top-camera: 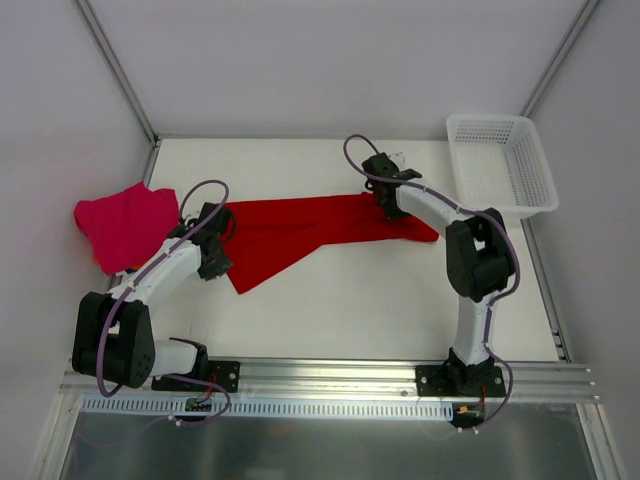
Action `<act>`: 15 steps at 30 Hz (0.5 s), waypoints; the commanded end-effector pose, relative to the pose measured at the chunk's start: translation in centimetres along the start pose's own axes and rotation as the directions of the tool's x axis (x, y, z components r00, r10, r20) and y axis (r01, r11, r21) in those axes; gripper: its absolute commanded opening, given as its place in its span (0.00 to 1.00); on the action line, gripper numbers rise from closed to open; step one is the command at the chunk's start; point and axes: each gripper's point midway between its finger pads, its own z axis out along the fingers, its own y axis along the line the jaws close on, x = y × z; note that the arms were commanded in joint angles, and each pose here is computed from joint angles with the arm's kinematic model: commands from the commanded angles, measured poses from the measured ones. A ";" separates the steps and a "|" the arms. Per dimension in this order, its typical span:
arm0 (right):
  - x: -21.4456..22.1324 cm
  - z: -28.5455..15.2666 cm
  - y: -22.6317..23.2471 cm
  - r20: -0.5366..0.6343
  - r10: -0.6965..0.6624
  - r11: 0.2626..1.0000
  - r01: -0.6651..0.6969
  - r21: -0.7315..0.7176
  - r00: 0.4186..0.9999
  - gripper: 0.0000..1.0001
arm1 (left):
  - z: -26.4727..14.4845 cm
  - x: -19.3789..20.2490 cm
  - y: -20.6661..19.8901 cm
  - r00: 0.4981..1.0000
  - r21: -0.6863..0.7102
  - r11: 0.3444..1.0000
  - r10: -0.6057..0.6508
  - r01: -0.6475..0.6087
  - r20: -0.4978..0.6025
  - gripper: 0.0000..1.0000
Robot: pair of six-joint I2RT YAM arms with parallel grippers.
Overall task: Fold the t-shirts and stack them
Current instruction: Fold the tshirt
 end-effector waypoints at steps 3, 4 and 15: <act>1.1 -7.7 -1.5 0.103 0.036 0.999 -0.036 -0.002 0.994 0.01 | -0.6 0.7 -0.2 1.000 0.021 1.000 -0.002 0.002 0.000 0.12; 1.8 -8.1 -1.4 0.096 0.026 1.000 -0.026 -0.002 0.995 0.01 | -0.7 0.7 -0.3 1.000 0.024 1.000 -0.002 0.002 0.002 0.12; 9.7 -11.6 -1.9 0.024 -0.058 0.998 0.057 0.029 0.998 0.00 | -2.0 2.0 -1.2 1.000 0.097 0.995 0.018 -0.020 0.016 0.09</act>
